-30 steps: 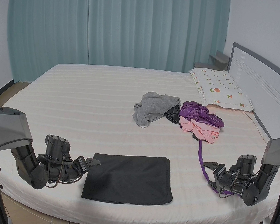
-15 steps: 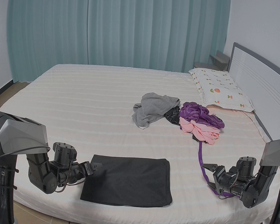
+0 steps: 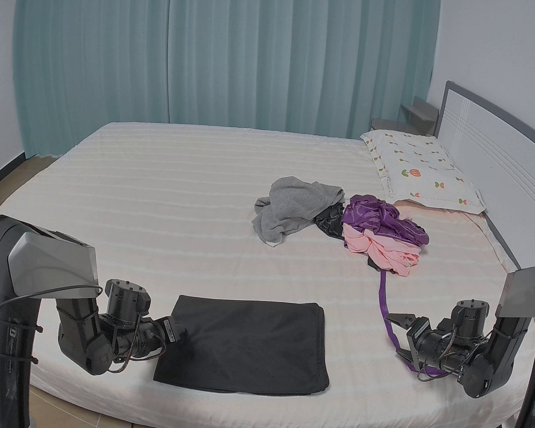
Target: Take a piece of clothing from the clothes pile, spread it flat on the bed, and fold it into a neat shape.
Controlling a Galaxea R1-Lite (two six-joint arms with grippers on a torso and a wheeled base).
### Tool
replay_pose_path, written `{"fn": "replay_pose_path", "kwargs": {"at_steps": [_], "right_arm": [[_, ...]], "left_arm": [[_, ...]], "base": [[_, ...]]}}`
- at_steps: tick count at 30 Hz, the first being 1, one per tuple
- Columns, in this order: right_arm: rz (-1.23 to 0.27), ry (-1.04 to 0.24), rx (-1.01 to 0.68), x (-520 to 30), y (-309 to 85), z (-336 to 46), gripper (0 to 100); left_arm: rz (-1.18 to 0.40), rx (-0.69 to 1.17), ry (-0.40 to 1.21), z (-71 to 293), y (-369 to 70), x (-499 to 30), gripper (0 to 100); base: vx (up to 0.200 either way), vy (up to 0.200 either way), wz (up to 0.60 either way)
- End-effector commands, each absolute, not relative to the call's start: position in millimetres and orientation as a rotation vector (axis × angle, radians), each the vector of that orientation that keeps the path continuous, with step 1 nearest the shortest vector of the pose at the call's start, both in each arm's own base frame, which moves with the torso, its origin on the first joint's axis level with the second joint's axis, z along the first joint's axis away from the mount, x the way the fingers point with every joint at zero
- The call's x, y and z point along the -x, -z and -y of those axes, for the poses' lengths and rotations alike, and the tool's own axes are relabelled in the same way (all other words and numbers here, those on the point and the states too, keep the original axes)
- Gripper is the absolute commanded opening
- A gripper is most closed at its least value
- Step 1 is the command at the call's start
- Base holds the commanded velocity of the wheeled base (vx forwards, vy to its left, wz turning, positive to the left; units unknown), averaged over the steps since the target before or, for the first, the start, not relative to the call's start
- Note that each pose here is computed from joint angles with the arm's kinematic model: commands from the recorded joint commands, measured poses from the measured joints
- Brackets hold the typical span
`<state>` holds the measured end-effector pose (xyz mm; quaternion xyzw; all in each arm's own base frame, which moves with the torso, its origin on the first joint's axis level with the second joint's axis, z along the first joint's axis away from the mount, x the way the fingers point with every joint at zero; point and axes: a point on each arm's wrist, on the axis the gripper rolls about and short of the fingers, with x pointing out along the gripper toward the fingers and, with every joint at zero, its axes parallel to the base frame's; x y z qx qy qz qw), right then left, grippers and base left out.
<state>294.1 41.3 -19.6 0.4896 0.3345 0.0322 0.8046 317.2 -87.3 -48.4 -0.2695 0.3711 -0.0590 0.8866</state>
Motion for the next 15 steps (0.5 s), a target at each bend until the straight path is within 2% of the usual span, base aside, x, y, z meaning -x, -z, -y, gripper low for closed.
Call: {"fn": "replay_pose_path", "kwargs": {"at_steps": [1, 15], "right_arm": [[-0.718, -0.07, -1.049, -294.1, 20.0, -41.4, 100], [-0.718, -0.069, -1.049, -293.8, 19.7, -40.9, 100]], "left_arm": [[-0.774, 0.561, 0.121, 87.1, 49.3, -317.0, 0], [-0.762, 0.603, 0.09, 90.9, 46.3, -316.0, 0]], "base": [[0.0, 0.0, 0.0], [0.0, 0.0, 0.0]]}}
